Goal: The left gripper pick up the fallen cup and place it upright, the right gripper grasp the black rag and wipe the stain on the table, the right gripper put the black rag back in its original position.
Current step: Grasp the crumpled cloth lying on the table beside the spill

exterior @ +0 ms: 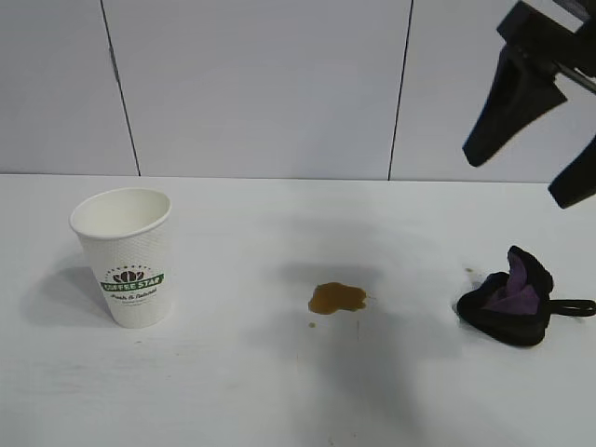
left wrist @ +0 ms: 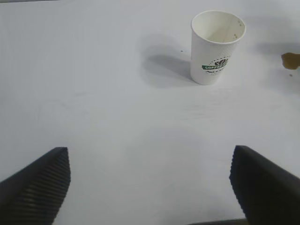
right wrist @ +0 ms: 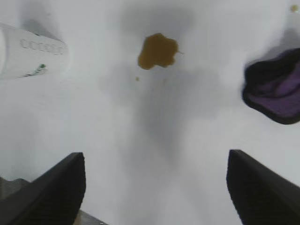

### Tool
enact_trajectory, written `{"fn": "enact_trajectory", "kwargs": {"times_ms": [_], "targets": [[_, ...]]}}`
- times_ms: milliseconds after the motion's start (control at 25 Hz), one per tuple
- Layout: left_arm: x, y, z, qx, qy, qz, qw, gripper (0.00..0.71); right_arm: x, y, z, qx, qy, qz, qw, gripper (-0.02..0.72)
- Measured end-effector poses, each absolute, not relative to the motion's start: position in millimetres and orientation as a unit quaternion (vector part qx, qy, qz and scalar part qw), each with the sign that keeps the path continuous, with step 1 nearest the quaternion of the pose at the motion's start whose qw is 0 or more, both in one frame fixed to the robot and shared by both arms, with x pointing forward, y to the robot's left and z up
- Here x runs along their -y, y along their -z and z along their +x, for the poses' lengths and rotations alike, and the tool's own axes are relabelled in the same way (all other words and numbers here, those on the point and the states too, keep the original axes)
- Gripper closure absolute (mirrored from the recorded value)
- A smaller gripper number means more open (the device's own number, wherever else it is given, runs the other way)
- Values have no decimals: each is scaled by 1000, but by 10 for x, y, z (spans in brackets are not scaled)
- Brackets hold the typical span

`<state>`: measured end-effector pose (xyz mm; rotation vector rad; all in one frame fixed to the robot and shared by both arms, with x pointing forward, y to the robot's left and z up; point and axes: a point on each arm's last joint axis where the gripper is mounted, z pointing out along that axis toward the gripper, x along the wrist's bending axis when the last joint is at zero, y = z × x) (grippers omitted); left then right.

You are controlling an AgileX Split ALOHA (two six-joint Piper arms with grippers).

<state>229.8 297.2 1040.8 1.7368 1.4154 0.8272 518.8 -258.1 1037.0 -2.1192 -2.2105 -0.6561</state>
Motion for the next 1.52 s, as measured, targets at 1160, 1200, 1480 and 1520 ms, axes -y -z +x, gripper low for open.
{"fn": "enact_trajectory", "kwargs": {"times_ms": [1160, 1200, 1480, 1520], "targets": [[-2972, -10413, 2301, -551, -323, 674, 370, 47, 2721, -9020, 5753, 674, 84, -734, -3, 363], [-2972, -10413, 2301, -551, -323, 674, 370, 47, 2720, -9022, 5756, 672, 84, -736, -4, 486], [-2972, -10413, 2301, -551, -323, 674, 371, 47, 2699, -9214, 5826, 668, 93, -739, 2, 624], [-2972, -10413, 2301, -551, -323, 674, 371, 47, 2673, -9246, 5823, 668, 97, -738, 8, 624]]}}
